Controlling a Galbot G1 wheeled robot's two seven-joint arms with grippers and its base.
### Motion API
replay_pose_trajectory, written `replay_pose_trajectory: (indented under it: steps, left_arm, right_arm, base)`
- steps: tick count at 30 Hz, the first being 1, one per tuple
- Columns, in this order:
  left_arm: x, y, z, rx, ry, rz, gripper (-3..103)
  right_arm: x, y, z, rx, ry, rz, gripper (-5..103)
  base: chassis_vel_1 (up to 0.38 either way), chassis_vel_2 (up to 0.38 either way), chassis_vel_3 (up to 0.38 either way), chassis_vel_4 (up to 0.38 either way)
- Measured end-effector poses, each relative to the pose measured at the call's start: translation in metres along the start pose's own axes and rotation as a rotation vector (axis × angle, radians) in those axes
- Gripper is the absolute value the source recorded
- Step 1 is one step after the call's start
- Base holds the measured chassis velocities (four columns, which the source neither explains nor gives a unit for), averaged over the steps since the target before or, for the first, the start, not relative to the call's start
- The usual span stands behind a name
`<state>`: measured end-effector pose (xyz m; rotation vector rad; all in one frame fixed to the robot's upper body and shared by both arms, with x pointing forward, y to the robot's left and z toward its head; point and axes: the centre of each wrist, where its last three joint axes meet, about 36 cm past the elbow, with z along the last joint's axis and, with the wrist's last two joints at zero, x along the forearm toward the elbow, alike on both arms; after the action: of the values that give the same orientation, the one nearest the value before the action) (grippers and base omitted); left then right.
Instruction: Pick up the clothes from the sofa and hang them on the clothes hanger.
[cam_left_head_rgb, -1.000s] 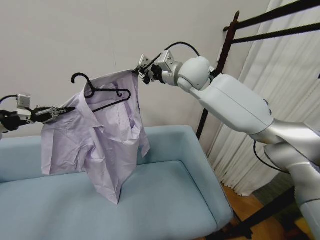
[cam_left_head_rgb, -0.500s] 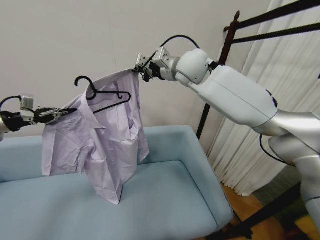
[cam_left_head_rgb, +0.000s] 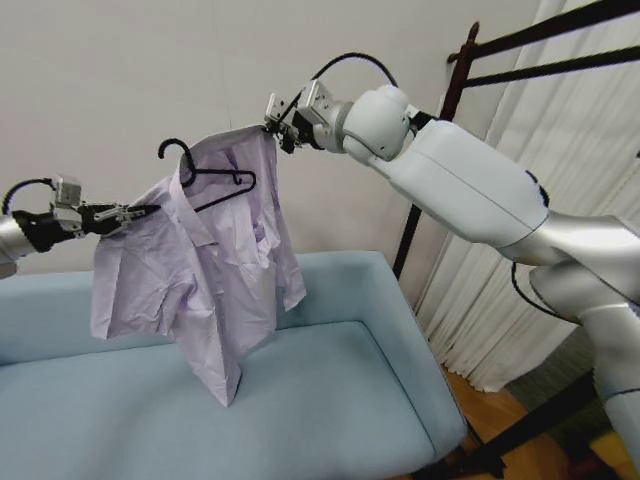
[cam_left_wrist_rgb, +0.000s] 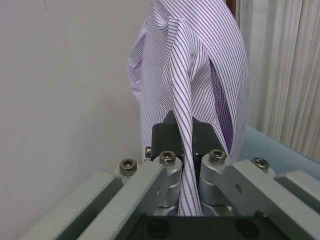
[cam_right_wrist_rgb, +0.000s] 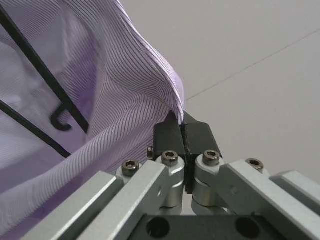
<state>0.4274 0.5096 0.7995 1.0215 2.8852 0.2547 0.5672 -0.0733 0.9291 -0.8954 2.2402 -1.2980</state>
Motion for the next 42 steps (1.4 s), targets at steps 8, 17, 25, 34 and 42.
replay_pose_trajectory:
  steps: [8, 17, 25, 34, 42]
  left_arm:
    - [0.000, -0.001, 0.001, 0.004, -0.010, -0.040, 2]
    - [-0.001, -0.004, 0.006, 0.032, -0.042, -0.104, 2]
    - [-0.004, -0.012, -0.002, 0.020, -0.072, -0.082, 2]
    - [-0.005, -0.014, -0.004, 0.016, -0.097, -0.053, 2]
    - [-0.004, -0.013, -0.006, 0.025, -0.111, -0.065, 2]
  right_arm:
    - [0.009, 0.002, -0.029, -0.032, 0.000, -0.016, 0]
    - [0.020, 0.005, -0.051, -0.188, 0.030, -0.131, 0]
    - [0.013, 0.022, -0.050, -0.348, 0.004, -0.211, 0]
    - [0.014, -0.015, -0.078, -0.493, -0.098, -0.177, 0]
    - [0.016, 0.003, -0.082, -0.487, -0.097, -0.244, 0]
  base:
    - [0.000, 0.000, 0.000, 0.000]
    - [0.000, 0.000, 0.000, 0.000]
    - [0.000, 0.000, 0.000, 0.000]
    - [0.000, 0.000, 0.000, 0.000]
    - [0.000, 0.000, 0.000, 0.000]
